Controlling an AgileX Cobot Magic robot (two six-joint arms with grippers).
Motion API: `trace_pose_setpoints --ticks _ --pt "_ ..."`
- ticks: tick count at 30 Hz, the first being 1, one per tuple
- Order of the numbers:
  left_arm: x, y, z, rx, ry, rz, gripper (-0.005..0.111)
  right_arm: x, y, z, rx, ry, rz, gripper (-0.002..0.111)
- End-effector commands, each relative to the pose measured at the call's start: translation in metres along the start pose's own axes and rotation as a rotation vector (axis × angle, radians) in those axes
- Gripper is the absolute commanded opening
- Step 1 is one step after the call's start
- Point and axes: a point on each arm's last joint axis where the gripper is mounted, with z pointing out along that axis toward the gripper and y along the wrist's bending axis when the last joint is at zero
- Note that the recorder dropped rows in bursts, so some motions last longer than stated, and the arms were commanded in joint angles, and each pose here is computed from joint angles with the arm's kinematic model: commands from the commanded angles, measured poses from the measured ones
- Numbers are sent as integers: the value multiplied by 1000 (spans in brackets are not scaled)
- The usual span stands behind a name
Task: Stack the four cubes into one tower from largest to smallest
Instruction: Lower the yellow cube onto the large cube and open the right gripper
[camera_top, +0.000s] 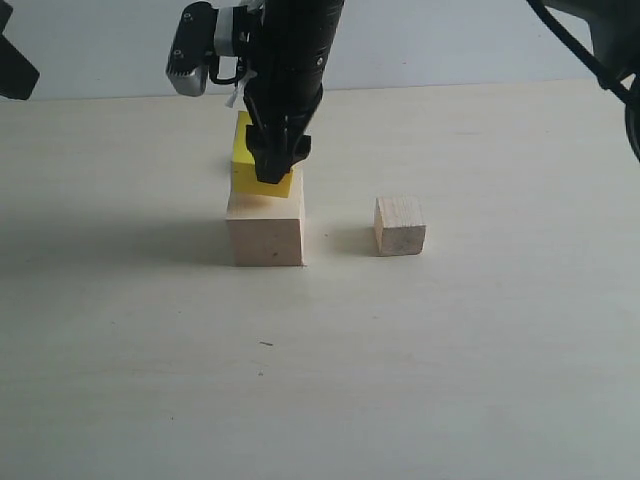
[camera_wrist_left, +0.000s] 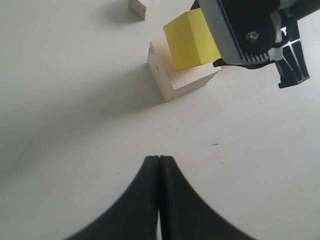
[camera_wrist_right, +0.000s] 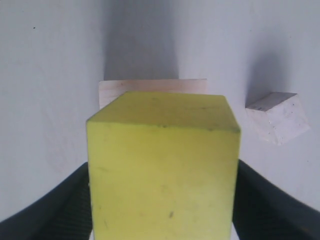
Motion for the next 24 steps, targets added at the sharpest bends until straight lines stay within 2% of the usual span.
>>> trace_pose_setpoints --ticks 1,24 --pt "1 -1 -3 5 -7 2 0 -2 0 -4 10 -15 9 0" --pt "1 -1 -3 5 -7 4 0 -3 0 -4 8 -17 4 0"
